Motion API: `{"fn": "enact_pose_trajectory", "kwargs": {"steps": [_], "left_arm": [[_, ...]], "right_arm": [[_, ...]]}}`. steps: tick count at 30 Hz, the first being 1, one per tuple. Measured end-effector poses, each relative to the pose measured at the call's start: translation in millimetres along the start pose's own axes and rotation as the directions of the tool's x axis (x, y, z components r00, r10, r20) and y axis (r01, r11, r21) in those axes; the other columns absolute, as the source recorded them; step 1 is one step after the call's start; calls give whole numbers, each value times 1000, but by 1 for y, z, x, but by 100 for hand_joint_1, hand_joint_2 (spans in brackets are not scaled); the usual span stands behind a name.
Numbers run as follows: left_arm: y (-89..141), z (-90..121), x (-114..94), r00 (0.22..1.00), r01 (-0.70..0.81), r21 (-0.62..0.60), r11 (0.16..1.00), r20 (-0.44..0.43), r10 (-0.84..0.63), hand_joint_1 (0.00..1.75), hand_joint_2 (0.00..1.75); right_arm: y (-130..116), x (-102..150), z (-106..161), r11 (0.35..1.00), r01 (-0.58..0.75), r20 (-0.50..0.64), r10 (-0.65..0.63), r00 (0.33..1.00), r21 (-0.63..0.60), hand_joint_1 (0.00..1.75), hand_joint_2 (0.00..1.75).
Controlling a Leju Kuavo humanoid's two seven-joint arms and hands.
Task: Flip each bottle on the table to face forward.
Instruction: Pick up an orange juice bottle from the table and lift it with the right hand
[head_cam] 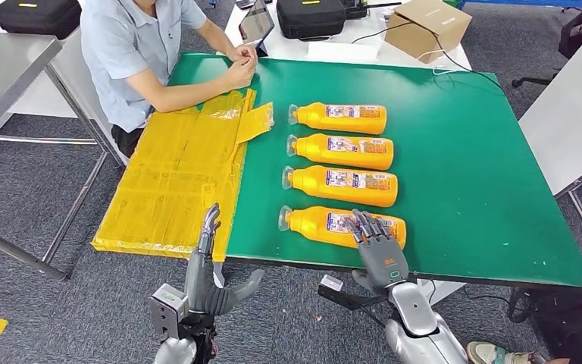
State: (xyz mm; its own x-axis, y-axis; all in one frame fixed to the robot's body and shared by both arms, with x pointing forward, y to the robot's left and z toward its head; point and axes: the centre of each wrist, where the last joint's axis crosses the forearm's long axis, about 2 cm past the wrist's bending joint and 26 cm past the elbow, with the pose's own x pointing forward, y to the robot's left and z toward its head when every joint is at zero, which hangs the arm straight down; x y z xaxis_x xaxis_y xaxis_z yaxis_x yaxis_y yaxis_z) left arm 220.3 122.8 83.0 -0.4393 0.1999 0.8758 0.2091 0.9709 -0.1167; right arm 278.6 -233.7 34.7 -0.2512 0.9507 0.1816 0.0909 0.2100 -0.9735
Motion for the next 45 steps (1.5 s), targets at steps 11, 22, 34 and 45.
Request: {"fn": "enact_pose_trajectory", "kwargs": {"steps": [11, 22, 34, 45], "left_arm": [[0, 0, 0, 1000, 3, 2, 1000, 0, -3, 0, 175], [-2, -1, 1, 1000, 0, -8, 1000, 4, 0, 0, 175], [-4, -1, 1, 1000, -2, -13, 1000, 6, 2, 0, 175], [-4, -3, 1, 1000, -4, -17, 1000, 10, 5, 0, 175]], "right_arm": [[-1, 4, -3, 999, 34, 34, -33, 999, -28, 0, 175], [-25, 26, -20, 952, 285, 166, -264, 950, -115, 0, 175], [-42, 41, -25, 902, 405, 250, -362, 898, -149, 0, 175], [-33, 33, -25, 944, 320, 120, -310, 943, -79, 0, 175]]}}
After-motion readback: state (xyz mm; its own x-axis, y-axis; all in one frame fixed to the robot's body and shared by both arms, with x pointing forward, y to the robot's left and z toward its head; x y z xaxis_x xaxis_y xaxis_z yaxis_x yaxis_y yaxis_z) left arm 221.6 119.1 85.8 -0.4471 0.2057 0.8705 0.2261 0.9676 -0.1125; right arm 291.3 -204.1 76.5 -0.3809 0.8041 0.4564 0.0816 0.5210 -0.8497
